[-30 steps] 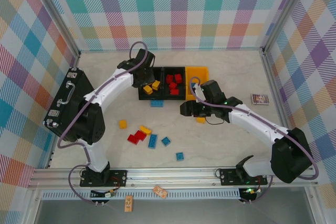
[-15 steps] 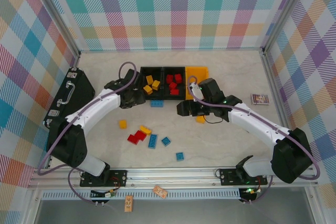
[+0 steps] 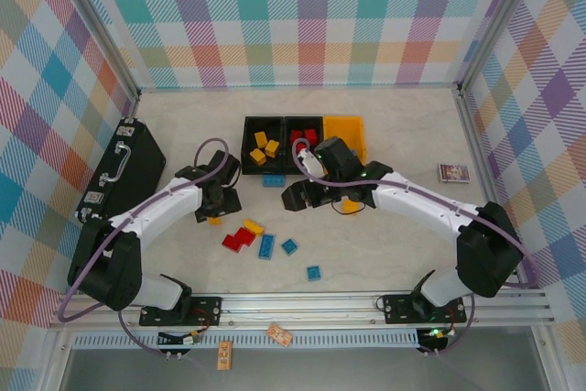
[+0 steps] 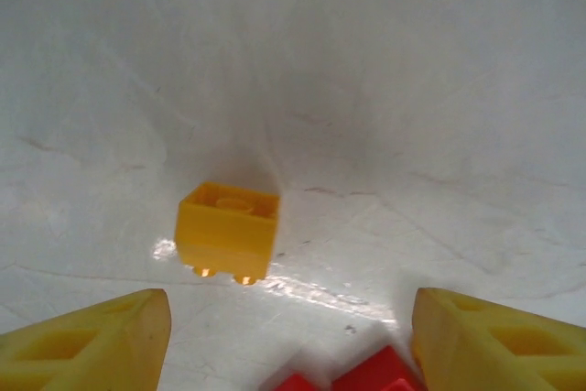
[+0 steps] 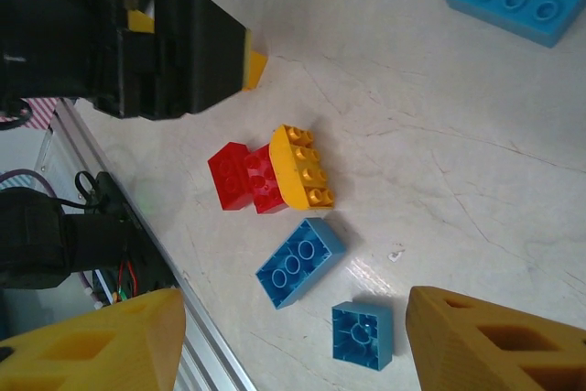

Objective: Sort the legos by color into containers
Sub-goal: Pick up the lego from the middle-left of the table.

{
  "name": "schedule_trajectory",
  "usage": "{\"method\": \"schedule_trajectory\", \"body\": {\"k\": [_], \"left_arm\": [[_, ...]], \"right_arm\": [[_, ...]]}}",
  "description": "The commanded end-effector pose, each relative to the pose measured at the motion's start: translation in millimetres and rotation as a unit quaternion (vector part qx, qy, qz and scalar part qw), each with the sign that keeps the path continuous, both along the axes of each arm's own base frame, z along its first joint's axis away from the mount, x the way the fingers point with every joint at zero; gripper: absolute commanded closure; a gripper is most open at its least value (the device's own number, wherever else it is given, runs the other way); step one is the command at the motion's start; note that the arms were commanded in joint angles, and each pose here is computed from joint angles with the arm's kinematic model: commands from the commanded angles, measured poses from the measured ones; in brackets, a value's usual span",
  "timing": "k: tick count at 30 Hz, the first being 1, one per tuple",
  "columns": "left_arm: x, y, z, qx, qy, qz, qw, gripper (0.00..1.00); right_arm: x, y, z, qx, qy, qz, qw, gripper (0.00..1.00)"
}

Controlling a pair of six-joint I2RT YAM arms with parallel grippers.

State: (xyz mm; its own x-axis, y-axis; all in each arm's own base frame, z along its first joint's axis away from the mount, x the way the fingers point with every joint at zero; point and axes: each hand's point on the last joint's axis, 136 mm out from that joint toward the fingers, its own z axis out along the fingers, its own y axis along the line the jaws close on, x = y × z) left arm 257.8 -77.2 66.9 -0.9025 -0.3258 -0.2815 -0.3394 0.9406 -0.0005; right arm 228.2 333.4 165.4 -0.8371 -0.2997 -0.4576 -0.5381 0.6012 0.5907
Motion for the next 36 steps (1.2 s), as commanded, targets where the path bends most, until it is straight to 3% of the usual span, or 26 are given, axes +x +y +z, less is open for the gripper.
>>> {"method": "schedule_trajectory", "body": {"k": [1,7,14,17,20,25,36], "left_arm": [[-9,12,-9,0.008,0.012,0.027,1.000,0.29],[-9,19,-30,0.024,0.026,0.034,0.999,0.27],[0,27,-44,0.041,0.025,0.042,0.998,0.34],[3,28,-47,0.047,0.026,0.042,0.998,0.41],[6,29,-47,0.054,0.028,0.036,0.998,0.54],[10,24,-36,0.049,0.026,0.021,0.998,0.78],[36,-10,21,-0.006,-0.032,-0.012,0.999,0.81]], "right_arm": [[-1,11,9,0.015,-0.012,0.023,1.000,0.35],[-3,11,7,0.010,-0.009,0.023,1.000,0.36],[-5,9,1,0.007,-0.001,0.020,1.000,0.37],[-5,10,0,0.009,0.000,0.018,1.000,0.37],[-6,9,-1,0.009,0.000,0.017,1.000,0.37],[-7,6,-3,0.005,-0.001,0.012,1.000,0.37],[3,-2,4,0.007,-0.008,-0.012,1.000,0.37]]}}
